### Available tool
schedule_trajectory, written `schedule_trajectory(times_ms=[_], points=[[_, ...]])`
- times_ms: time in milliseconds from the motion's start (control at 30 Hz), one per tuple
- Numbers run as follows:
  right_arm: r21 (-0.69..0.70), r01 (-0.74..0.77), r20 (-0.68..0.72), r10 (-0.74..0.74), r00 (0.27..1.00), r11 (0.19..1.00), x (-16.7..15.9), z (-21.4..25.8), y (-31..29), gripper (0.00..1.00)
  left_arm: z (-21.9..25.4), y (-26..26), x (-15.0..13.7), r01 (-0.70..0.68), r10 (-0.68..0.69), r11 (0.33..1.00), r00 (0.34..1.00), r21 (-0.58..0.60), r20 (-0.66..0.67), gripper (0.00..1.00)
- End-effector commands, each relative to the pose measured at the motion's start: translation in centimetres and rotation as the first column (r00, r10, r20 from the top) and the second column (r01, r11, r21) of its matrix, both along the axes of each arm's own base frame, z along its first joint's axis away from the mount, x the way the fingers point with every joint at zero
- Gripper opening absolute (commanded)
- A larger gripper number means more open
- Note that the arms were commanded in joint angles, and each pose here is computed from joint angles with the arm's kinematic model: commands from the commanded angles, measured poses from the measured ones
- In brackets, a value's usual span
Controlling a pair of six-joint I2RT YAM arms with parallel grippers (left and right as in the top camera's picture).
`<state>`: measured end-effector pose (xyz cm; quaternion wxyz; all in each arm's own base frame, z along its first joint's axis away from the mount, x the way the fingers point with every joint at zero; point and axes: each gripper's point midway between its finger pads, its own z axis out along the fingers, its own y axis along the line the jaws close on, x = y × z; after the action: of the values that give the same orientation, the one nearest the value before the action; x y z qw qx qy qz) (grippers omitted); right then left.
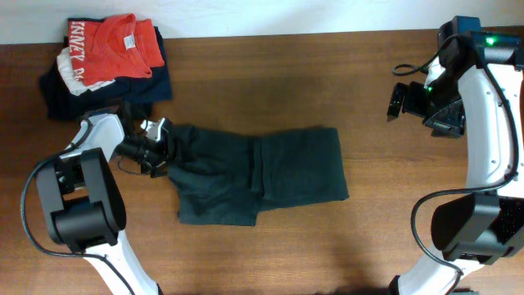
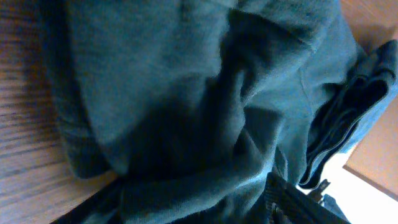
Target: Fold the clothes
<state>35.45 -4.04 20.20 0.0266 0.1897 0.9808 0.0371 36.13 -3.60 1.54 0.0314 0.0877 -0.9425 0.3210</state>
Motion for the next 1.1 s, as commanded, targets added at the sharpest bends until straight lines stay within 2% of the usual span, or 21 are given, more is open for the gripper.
schedule_trajectory(times_ms=[0,33,100,133,167,233,333,433,533,633,700,1067], points=[[0.004,0.002,0.009,-0.002,1.0,1.0,0.0,0.3,0.0,0.99,-1.4,0.2,-0.8,-0.002,0.003,1.0,0.999,0.013,-0.048,0.54],[0.004,0.002,0.009,-0.002,1.0,1.0,0.0,0.3,0.0,0.99,-1.4,0.2,-0.9,-0.002,0.003,1.0,0.999,0.013,-0.049,0.5],[0.004,0.002,0.009,-0.002,1.0,1.0,0.0,0.3,0.0,0.99,-1.4,0.2,-0.9,-0.002,0.003,1.0,0.999,0.013,-0.05,0.29],[0.004,0.002,0.009,-0.002,1.0,1.0,0.0,0.3,0.0,0.99,-1.4,0.2,-0.9,-0.002,0.003,1.0,0.999,0.013,-0.049,0.08],[0.004,0.002,0.009,-0.002,1.0,1.0,0.0,0.3,0.0,0.99,-1.4,0.2,-0.9,-0.002,0.003,1.0,0.999,0.014,-0.05,0.01],[0.005,0.002,0.008,-0.002,1.0,1.0,0.0,0.3,0.0,0.99,-1.5,0.5,-1.0,-0.009,0.011,0.999,0.998,0.031,-0.06,0.01],[0.006,0.002,0.0,-0.002,1.0,1.0,-0.2,0.3,0.1,0.99,-1.3,3.8,-1.3,-0.036,0.061,0.982,0.99,0.185,-0.128,0.01],[0.006,0.002,-0.003,-0.002,1.0,1.0,-0.3,0.2,0.1,0.99,1.4,7.1,-0.6,-0.022,0.072,0.948,0.986,0.316,-0.15,0.01],[0.008,0.002,-0.014,-0.002,1.0,1.0,-0.5,0.2,0.1,0.99,5.6,8.6,1.3,-0.027,0.072,0.926,0.992,0.377,-0.104,0.01],[0.008,0.001,-0.018,-0.001,1.0,1.0,-0.6,0.2,0.1,0.99,9.5,8.6,3.1,-0.044,0.063,0.92,0.997,0.389,-0.036,0.01],[0.009,0.002,-0.018,-0.002,1.0,1.0,-0.6,0.2,0.1,0.99,10.5,8.5,3.5,-0.046,0.058,0.919,0.998,0.393,-0.017,0.01],[0.009,0.002,-0.023,-0.002,1.0,1.0,-0.8,0.2,0.1,0.99,6.8,8.1,0.4,0.006,0.059,0.927,0.985,0.376,-0.161,0.02]])
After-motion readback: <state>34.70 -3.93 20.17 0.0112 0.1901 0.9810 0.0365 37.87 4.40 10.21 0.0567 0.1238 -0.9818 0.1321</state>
